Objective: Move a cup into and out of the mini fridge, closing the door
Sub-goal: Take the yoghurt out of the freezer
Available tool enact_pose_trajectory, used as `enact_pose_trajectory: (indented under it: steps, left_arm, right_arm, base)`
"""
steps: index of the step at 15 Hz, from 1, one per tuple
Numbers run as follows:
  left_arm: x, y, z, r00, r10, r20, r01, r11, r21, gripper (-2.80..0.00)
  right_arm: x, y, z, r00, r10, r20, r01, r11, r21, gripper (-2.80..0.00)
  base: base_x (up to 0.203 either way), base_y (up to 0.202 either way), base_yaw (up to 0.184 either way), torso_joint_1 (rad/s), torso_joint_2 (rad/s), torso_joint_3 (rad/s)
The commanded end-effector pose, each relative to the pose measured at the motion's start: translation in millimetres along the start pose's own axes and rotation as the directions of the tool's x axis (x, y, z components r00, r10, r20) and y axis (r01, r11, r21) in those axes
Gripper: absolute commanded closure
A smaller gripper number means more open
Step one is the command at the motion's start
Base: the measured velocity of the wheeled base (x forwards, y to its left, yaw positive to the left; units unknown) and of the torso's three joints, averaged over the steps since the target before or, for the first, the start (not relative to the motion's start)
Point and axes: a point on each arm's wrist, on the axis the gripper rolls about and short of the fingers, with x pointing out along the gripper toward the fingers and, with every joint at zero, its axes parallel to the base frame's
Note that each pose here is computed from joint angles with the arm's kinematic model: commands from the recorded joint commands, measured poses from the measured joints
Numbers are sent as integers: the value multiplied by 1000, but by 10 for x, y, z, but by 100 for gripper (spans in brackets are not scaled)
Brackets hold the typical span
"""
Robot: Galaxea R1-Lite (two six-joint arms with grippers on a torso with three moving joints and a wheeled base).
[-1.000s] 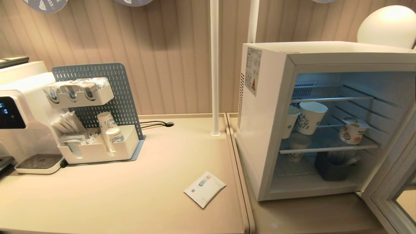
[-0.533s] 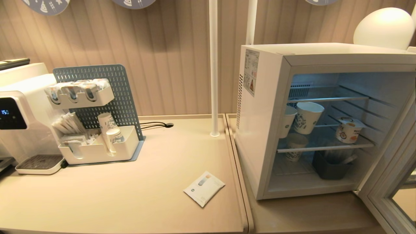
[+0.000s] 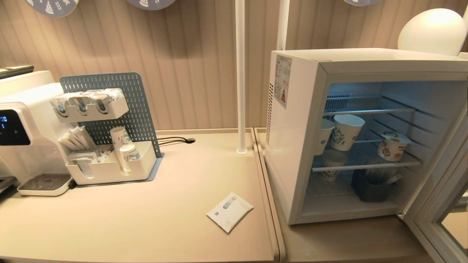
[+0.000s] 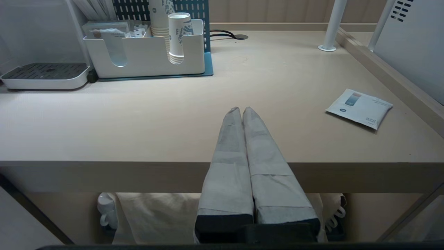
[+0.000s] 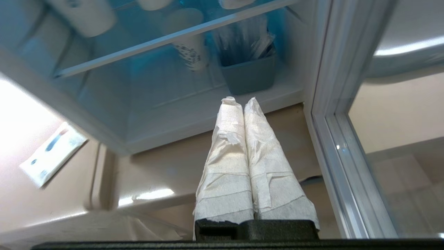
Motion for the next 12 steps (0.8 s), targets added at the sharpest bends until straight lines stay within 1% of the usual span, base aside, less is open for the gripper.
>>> enact_pose_trajectory:
  steps: [1,4,7,8,10,12]
  left_arm:
    - [1,0,-4,1000,-2,-2,2,1000,-1,0]
    - [1,0,-4,1000,0,-2,0,1000,-1,0]
    - [1,0,-4,1000,0,-2,0,1000,-2,0]
    - [1,0,-4,1000,0,-2,0,1000,-4,0]
    - [1,1,-4,1000,-1,-2,1,1000,-4,0]
    - [1,0,-4,1000,1,-2,-1,1000,-4,0]
  right_arm:
    - [596,49,22,983,-62,-172,61,998,-13,0]
    - [1097,91,117,981,-121,-153,120,993,-15,0]
    - [1472,134,228,987,-134,-94,133,991,-14,0]
    - [1541,147,278,989,-136,-55,136,991,-10,-280]
    - [1613,169,354,991,-130,1,130,991,-7,-280]
    - [1662,179,395,992,-125,33,126,992,-21,-280]
  base:
    - [0,0,0,0,0,0]
    - [0,0,0,0,0,0]
    - [0,0,0,0,0,0]
    - [0,0,0,0,0,0]
    - [0,0,0,0,0,0]
    - [0,0,0,0,0,0]
